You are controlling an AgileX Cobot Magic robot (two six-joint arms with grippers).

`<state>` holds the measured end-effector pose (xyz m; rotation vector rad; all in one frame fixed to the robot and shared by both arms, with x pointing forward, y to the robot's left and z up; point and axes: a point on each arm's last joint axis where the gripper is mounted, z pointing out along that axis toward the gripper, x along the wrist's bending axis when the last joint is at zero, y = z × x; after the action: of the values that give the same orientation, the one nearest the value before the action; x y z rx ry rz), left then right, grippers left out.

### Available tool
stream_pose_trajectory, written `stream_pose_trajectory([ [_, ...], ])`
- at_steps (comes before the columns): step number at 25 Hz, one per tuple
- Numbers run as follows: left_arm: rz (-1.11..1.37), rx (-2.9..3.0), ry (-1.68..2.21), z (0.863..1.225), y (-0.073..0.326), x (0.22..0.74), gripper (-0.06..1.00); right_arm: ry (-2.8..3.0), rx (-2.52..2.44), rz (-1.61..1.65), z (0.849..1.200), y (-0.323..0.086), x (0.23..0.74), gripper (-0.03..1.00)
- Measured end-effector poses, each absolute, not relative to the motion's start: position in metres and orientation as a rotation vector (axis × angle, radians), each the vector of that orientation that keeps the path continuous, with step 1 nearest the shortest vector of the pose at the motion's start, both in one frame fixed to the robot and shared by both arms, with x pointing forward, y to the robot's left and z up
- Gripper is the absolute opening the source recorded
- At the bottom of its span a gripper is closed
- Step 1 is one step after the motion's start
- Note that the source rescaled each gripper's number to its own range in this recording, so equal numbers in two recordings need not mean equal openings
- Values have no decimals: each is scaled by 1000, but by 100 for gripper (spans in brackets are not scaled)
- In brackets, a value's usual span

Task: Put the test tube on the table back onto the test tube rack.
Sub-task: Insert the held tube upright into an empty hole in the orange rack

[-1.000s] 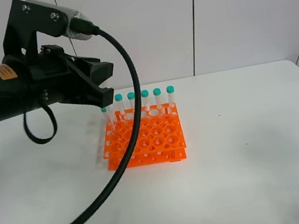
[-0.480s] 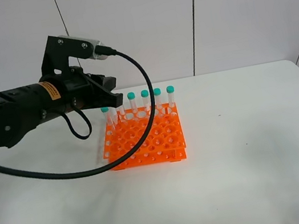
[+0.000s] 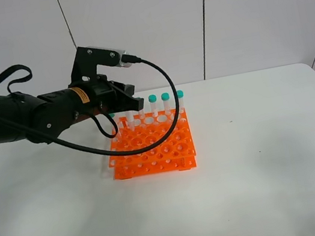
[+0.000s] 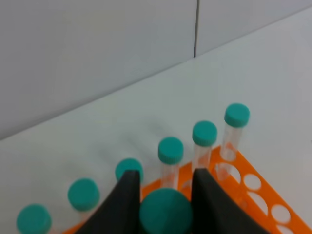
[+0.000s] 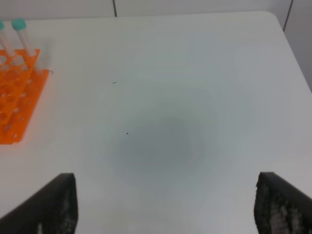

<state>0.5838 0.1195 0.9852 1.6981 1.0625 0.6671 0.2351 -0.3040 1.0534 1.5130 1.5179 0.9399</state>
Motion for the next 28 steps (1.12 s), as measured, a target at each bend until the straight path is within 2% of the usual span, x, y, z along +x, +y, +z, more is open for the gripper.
stream_pose_trajectory([
  [11, 713, 1625, 1059, 972, 126, 606, 0, 1518, 1513, 941, 1053, -304, 235, 88],
  [28, 729, 1687, 1085, 964, 134, 609, 0, 1519, 1514, 942, 1053, -304, 235, 88],
])
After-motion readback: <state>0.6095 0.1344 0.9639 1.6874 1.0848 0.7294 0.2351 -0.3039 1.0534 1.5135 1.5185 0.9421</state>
